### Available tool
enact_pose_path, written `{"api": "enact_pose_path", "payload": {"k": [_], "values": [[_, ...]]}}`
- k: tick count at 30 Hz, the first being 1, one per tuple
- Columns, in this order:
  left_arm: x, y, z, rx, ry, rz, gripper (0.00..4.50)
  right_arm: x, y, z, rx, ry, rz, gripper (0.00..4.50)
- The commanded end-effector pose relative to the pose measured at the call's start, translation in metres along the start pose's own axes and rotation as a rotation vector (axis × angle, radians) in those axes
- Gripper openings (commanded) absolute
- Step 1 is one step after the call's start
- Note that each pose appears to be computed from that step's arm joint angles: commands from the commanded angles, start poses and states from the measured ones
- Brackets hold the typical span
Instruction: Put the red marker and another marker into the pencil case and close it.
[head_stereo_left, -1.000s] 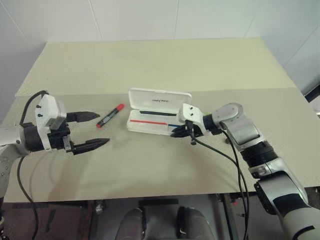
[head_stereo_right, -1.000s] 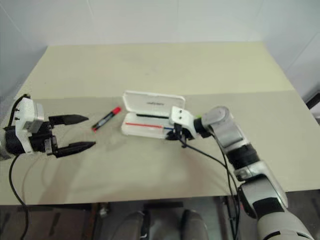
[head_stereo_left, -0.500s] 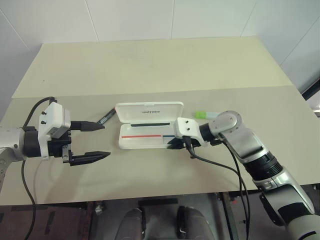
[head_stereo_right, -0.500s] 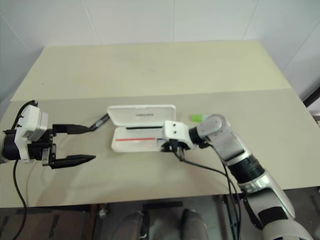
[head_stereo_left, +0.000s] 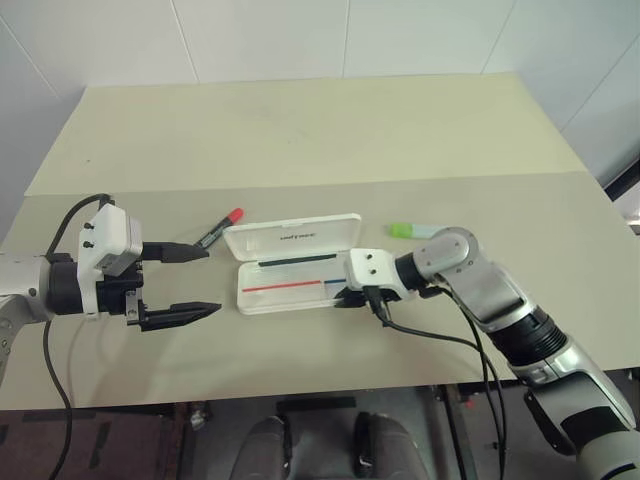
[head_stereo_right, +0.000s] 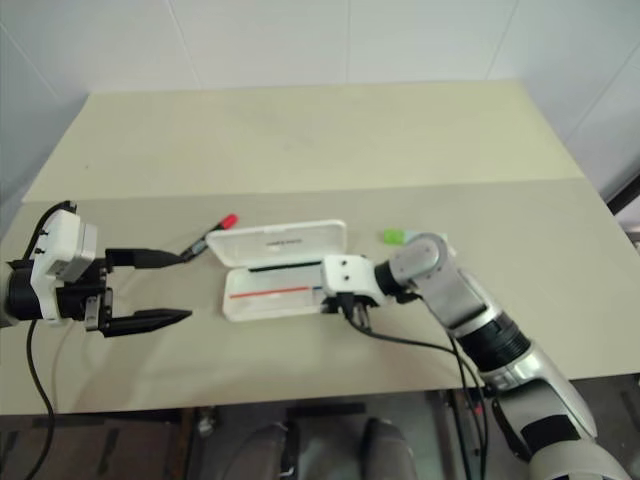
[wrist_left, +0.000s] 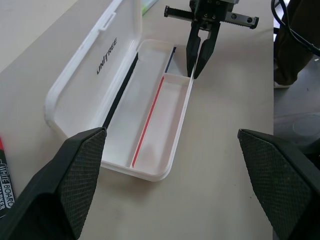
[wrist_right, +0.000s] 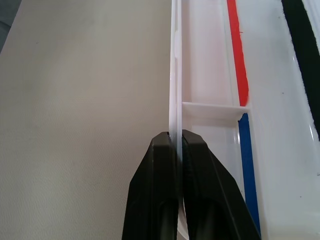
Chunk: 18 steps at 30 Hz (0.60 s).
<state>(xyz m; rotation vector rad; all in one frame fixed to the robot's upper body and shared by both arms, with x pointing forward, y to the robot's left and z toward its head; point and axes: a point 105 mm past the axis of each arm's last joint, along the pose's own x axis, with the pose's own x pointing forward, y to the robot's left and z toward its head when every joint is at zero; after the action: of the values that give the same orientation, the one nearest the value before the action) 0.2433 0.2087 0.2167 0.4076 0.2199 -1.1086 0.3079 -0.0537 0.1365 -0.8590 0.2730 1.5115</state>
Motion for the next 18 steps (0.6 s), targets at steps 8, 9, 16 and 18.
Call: {"api": "enact_pose_path", "payload": {"k": [8,9,16,18], "values": [[0.001,-0.003,0.006,0.031,-0.009,-0.005,4.5,-0.004,0.003,0.012,-0.003,-0.049,0.009,1.79],[0.002,-0.003,0.006,0.031,-0.01,-0.006,4.5,-0.005,0.003,0.014,0.006,-0.059,0.01,1.79],[0.003,-0.009,0.009,0.025,-0.028,-0.027,4.5,-0.03,0.006,0.036,0.111,-0.174,0.025,1.79],[0.003,-0.011,0.01,0.023,-0.033,-0.035,4.5,-0.037,0.008,0.038,0.122,-0.18,0.027,1.79]]}}
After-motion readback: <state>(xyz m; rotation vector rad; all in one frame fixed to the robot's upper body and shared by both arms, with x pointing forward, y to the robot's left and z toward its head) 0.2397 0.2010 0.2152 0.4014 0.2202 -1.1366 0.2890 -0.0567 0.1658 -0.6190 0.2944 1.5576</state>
